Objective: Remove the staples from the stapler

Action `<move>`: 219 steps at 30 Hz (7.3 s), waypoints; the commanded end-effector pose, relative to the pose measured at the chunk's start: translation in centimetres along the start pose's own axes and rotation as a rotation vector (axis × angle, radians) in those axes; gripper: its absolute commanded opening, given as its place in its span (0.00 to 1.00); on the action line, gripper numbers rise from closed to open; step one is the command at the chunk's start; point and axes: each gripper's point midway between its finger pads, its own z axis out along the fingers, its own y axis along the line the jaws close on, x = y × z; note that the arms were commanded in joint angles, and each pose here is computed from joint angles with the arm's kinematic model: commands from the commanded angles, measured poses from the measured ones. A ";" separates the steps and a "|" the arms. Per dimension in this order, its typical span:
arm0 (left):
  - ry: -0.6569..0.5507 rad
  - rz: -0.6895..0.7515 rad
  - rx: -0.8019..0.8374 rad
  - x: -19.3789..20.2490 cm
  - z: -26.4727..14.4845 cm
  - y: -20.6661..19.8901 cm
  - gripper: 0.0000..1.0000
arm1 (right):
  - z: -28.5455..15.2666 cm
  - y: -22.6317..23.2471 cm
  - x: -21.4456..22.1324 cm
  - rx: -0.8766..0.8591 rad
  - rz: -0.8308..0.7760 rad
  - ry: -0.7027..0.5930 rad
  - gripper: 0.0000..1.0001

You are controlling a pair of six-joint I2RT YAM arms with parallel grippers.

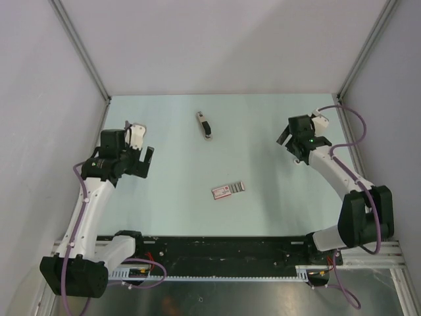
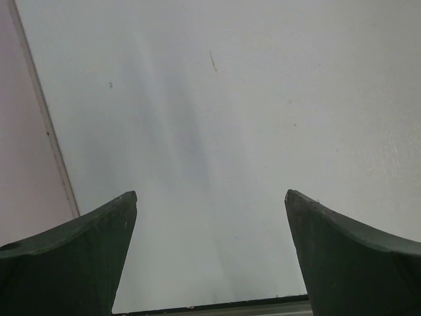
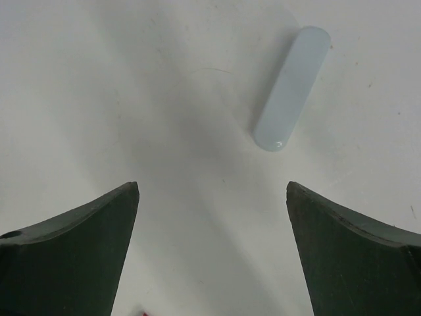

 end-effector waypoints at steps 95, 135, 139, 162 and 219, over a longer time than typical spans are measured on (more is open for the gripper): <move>-0.303 0.220 0.594 0.9 1.1 -8.1 0.94 | -25.6 34.2 24.4 -1.190 0.199 0.420 0.00; -0.204 0.306 0.441 4.3 3.5 -5.4 0.08 | -23.7 31.5 29.8 -1.152 -0.023 0.439 0.00; -0.188 0.339 0.415 4.4 4.1 -4.6 0.10 | -23.2 30.8 30.5 -1.142 -0.078 0.437 0.00; -0.244 0.674 0.163 2.7 7.7 0.4 0.11 | -22.9 27.5 32.1 -1.215 -0.414 0.470 0.00; -0.444 -0.026 0.425 -8.0 -4.1 -1.9 0.99 | -16.6 24.4 32.3 -0.743 -0.742 0.388 0.00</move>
